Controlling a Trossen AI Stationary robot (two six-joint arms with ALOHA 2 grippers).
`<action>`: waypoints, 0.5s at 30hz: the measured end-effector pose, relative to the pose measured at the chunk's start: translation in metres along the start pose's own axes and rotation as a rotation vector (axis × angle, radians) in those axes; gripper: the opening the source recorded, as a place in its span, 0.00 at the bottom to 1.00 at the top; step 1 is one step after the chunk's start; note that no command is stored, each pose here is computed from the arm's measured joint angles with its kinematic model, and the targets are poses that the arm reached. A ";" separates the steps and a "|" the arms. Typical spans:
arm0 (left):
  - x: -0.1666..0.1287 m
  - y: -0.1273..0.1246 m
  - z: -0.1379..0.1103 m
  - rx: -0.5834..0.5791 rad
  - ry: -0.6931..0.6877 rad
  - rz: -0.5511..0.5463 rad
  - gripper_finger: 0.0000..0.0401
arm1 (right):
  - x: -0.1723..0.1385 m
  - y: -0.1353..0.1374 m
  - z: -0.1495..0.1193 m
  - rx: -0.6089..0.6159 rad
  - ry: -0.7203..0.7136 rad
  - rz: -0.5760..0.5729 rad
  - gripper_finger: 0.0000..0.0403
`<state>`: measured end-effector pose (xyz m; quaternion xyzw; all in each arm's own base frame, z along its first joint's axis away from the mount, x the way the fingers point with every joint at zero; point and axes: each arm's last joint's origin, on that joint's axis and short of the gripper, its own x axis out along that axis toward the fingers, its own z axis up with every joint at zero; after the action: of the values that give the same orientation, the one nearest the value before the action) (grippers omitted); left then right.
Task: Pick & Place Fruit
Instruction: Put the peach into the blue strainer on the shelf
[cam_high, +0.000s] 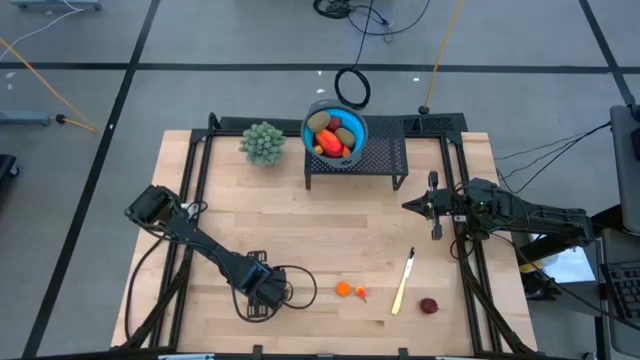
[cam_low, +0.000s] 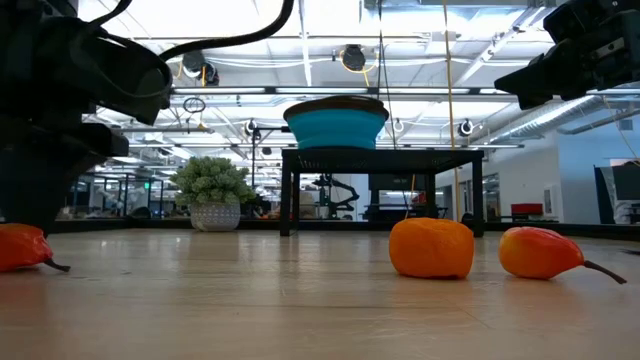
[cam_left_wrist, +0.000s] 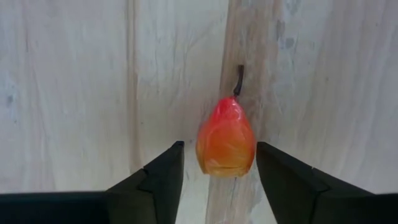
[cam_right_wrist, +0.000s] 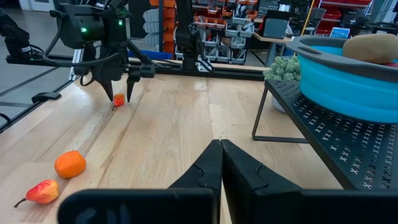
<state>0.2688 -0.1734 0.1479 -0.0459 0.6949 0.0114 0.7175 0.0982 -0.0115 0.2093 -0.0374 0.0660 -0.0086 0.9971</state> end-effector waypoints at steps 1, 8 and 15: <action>0.000 0.000 0.000 0.000 -0.002 0.003 0.48 | 0.000 0.000 0.000 0.000 0.000 0.000 0.00; 0.000 0.000 0.002 -0.011 -0.019 -0.006 0.39 | 0.000 0.000 0.000 0.000 0.000 0.000 0.00; 0.000 -0.002 0.006 -0.001 -0.068 -0.012 0.38 | 0.000 0.000 0.000 0.000 0.000 0.000 0.00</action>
<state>0.2748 -0.1754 0.1480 -0.0499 0.6700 0.0088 0.7406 0.0982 -0.0115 0.2093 -0.0374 0.0661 -0.0085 0.9971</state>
